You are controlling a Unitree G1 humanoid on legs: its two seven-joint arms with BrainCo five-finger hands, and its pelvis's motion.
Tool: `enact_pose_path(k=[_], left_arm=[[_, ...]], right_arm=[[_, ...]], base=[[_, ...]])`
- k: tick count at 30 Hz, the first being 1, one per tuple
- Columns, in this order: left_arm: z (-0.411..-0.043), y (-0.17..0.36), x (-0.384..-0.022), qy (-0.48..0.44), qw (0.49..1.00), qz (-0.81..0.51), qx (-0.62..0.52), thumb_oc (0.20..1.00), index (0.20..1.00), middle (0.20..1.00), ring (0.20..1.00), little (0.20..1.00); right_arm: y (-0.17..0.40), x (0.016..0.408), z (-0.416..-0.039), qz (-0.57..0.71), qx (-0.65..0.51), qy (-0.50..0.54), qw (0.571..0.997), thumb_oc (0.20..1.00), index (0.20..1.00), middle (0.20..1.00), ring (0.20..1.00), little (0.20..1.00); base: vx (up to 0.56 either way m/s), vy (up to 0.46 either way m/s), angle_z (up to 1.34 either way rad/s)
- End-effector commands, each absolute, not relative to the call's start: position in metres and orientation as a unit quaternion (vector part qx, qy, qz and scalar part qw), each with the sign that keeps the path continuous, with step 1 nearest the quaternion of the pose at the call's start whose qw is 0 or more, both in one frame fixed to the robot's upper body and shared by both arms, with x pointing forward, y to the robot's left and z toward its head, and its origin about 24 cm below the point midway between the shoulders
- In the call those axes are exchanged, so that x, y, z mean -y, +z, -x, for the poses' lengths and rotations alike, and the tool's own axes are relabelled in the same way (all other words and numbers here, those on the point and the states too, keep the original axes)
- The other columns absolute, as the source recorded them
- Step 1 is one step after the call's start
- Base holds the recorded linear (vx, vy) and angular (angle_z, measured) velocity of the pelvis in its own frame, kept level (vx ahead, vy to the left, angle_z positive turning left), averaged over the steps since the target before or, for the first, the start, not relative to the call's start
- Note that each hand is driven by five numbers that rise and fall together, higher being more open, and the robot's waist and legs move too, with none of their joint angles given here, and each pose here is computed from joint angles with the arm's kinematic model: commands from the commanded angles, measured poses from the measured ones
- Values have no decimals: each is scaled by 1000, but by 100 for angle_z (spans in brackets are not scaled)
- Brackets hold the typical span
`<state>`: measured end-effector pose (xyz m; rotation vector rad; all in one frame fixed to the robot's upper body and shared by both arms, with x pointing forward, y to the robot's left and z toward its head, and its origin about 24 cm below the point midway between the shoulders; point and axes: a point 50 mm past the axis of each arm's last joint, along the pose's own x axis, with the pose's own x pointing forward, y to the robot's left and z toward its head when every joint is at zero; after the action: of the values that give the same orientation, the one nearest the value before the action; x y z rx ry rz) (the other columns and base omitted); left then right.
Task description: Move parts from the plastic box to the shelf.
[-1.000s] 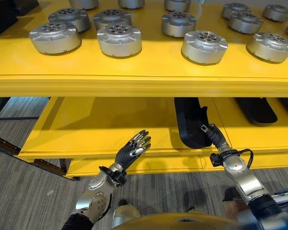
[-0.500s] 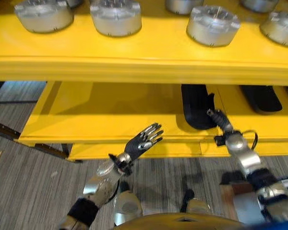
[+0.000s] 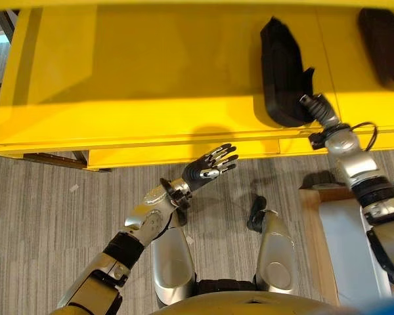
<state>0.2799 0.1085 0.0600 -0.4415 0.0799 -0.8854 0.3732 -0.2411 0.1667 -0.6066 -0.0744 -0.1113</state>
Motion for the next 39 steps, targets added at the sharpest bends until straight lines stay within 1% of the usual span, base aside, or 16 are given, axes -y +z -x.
enact_pose_path(k=[1,10,16,25,34,39], left_arm=[[-269,75,-92,-449,865,225,4,1000,1000,1000,1000,1000],[-273,81,-91,-447,866,224,11,1000,1000,1000,1000,1000],[-273,80,-94,-444,867,226,2,1000,1000,1000,1000,1000],[-271,76,-94,-444,865,232,-16,1000,1000,1000,1000,1000],[-269,70,-94,-440,869,226,-26,1000,1000,1000,1000,1000],[-270,69,-93,-437,866,241,-26,1000,1000,1000,1000,1000]], right_arm=[[212,247,-377,280,107,-80,951,200,200,200,200,200],[259,267,-382,331,129,-136,925,200,200,200,200,200],[298,265,-387,384,141,-163,898,200,200,200,200,200],[329,259,-392,432,141,-194,869,200,200,200,200,200],[334,259,-396,453,116,-208,859,200,200,200,200,200],[320,265,-399,464,85,-208,857,200,200,200,200,200]], base=[[-91,31,1],[-31,9,-2],[0,0,0],[32,-15,0],[27,29,0],[26,23,-1]])
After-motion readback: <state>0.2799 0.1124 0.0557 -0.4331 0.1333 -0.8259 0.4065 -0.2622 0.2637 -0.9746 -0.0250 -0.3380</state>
